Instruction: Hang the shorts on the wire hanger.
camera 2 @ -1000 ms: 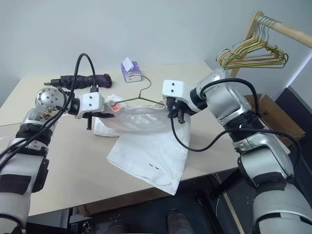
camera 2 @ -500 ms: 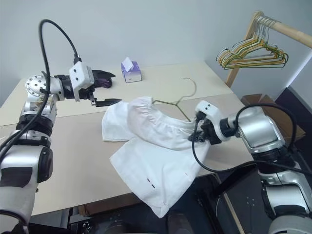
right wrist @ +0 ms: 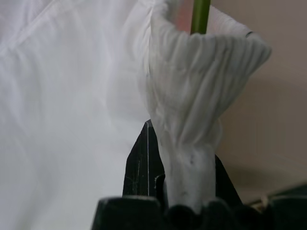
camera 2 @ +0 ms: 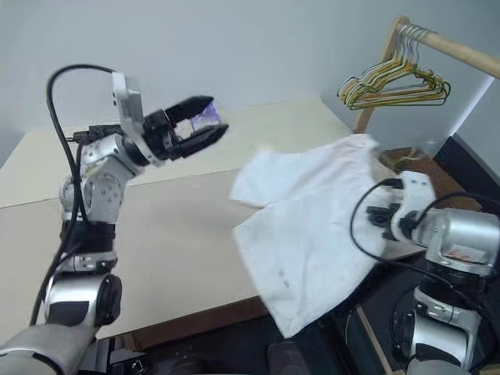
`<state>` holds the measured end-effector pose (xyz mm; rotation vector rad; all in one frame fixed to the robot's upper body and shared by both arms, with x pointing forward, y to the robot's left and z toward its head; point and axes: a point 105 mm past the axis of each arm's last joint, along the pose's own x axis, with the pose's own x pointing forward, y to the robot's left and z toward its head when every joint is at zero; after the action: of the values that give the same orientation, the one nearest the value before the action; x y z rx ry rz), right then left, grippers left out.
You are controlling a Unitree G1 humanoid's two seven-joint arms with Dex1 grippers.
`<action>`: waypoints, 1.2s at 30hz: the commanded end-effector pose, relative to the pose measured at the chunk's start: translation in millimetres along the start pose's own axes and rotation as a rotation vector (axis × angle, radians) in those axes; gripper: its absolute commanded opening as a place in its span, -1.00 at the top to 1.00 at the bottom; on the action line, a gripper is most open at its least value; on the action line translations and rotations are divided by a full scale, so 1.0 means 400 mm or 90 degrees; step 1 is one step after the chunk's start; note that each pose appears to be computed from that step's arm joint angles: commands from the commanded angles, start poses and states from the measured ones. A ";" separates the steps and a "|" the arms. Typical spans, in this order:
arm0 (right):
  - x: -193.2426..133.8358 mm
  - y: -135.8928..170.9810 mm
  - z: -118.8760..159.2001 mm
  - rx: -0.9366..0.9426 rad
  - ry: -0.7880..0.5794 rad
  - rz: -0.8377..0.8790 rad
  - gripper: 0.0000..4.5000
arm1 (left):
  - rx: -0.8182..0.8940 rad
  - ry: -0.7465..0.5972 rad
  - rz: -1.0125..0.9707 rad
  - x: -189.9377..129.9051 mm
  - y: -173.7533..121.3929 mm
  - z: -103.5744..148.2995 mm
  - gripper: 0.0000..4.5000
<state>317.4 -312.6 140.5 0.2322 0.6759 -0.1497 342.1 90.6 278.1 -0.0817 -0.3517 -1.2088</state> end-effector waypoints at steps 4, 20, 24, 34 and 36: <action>-0.071 -0.076 0.142 0.087 -0.079 -0.082 1.00 | 0.004 -0.021 -0.024 0.029 -0.043 0.031 -0.98; -0.115 -0.156 0.264 0.240 -0.119 -0.129 1.00 | 0.033 0.002 -0.015 0.017 -0.037 0.025 -0.98; -0.116 -0.185 0.266 0.284 -0.122 -0.143 1.00 | 0.035 0.004 -0.018 0.017 -0.037 0.024 -0.98; -0.073 -0.219 0.236 0.323 -0.108 -0.149 1.00 | 0.038 0.014 -0.023 0.018 -0.038 0.016 -0.98; -0.070 -0.234 0.232 0.331 -0.111 -0.160 1.00 | 0.039 0.016 -0.023 0.018 -0.038 0.016 -0.98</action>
<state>333.8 -416.4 207.8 0.6164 0.5265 -0.5643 331.1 77.5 276.7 -0.0375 -0.3286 -1.2391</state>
